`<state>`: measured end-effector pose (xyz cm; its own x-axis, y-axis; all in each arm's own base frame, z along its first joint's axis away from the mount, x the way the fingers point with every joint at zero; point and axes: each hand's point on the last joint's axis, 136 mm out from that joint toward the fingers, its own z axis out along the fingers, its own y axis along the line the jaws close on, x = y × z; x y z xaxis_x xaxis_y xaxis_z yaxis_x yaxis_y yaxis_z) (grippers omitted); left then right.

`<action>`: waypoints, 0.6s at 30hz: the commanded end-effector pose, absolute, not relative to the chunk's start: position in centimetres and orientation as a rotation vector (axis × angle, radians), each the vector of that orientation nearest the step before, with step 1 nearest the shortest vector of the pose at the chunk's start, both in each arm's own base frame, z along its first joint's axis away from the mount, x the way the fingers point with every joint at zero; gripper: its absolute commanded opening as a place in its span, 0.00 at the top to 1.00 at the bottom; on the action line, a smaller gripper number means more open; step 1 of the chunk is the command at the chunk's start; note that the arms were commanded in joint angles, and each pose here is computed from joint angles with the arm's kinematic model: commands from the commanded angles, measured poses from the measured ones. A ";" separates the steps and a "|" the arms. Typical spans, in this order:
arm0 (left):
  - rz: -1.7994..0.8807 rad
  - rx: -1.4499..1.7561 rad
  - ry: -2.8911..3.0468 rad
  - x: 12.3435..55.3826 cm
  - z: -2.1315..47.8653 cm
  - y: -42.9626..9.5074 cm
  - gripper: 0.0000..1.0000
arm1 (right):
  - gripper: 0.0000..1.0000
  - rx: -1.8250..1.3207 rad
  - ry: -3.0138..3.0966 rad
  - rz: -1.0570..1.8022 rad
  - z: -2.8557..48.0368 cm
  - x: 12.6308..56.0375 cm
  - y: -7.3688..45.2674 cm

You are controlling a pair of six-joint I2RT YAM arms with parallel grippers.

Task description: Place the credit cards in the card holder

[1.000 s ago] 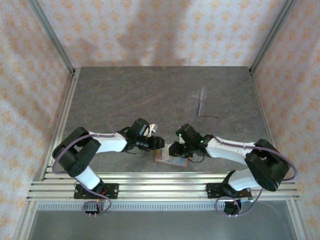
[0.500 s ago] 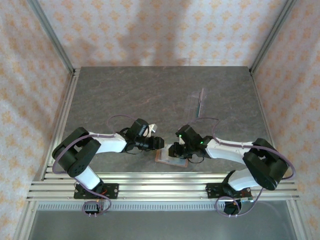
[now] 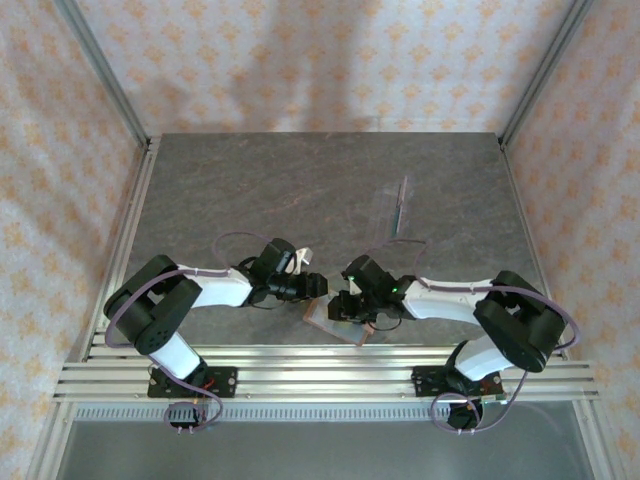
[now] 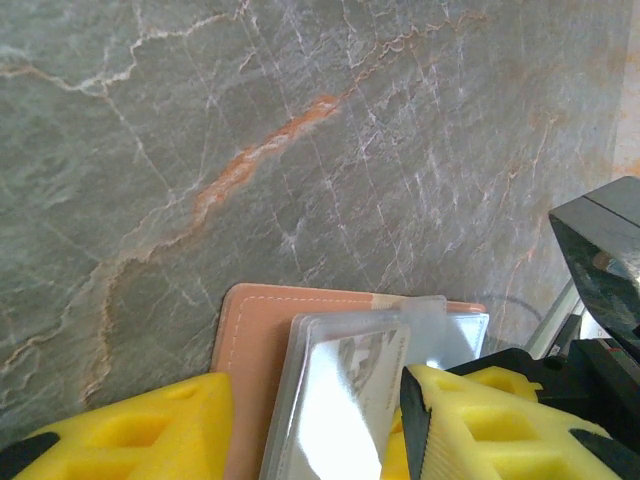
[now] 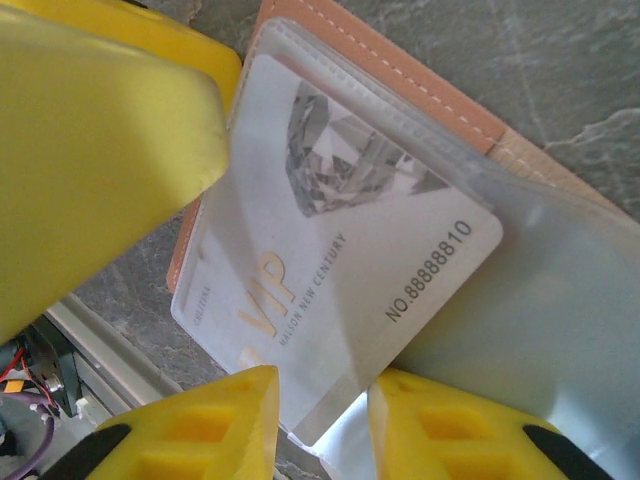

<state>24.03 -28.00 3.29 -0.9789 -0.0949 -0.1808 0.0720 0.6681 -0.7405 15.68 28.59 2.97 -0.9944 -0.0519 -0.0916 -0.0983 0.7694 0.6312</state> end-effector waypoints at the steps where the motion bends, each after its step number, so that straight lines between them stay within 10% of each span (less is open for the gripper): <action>1: -1.143 -0.040 2.745 22.7 1.8 -27.0 0.53 | 0.70 -0.166 2.814 1.084 4.3 16.5 29.9; 18: -1.084 -0.069 2.726 23.5 2.9 -25.1 0.53 | 0.61 -0.036 2.846 0.682 2.6 18.2 21.5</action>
<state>23.57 -26.20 3.19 -0.9800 -0.1116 -0.1650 0.0409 0.6979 -0.7151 17.63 23.11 3.10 -0.9810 0.0267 -0.1921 -0.0741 0.8639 0.4982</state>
